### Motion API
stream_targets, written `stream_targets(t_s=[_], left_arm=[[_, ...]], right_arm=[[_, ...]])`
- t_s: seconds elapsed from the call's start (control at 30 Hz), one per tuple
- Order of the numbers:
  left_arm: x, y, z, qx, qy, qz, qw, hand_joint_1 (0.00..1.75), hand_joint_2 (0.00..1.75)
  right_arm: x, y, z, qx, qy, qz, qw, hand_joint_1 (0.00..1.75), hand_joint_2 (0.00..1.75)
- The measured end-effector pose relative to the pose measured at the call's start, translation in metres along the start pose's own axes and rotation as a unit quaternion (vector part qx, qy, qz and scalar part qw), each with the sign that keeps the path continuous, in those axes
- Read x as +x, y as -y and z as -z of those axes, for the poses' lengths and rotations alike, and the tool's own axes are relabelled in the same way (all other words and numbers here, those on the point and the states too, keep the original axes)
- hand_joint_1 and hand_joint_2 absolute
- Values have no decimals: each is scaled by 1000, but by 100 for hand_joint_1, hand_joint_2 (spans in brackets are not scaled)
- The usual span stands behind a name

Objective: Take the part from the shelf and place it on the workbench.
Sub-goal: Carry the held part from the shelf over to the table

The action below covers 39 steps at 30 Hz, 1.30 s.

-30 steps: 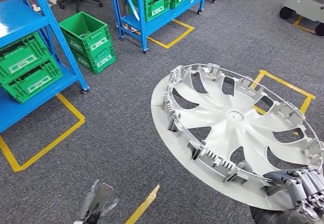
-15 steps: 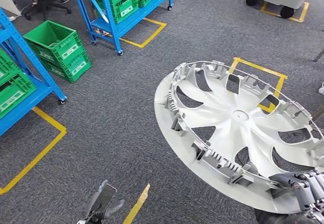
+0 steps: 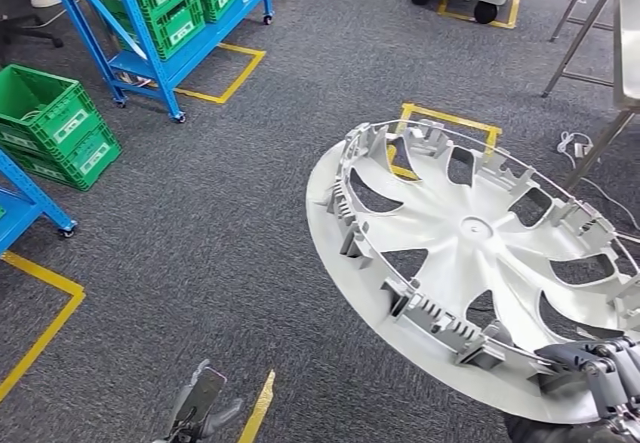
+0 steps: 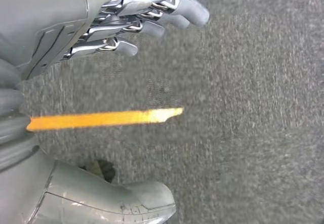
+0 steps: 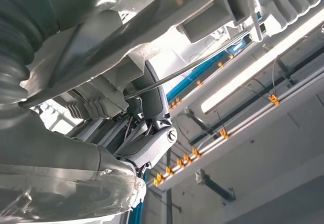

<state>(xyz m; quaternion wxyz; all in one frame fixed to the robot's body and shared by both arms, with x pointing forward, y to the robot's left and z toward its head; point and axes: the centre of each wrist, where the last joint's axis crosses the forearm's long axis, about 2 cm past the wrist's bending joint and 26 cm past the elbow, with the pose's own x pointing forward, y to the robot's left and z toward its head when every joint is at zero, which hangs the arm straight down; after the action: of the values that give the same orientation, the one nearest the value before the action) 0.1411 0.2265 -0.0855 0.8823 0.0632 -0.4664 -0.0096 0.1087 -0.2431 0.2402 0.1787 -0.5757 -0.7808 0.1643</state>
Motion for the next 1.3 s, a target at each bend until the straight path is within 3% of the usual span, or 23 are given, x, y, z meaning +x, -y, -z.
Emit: stream_targets(t_s=[1.3], left_arm=[[-6, -1, -4, -2, 0, -7, 1000, 0, 175]], right_arm=[[-2, 2, 1, -5, -3, -1, 1000, 175, 175]])
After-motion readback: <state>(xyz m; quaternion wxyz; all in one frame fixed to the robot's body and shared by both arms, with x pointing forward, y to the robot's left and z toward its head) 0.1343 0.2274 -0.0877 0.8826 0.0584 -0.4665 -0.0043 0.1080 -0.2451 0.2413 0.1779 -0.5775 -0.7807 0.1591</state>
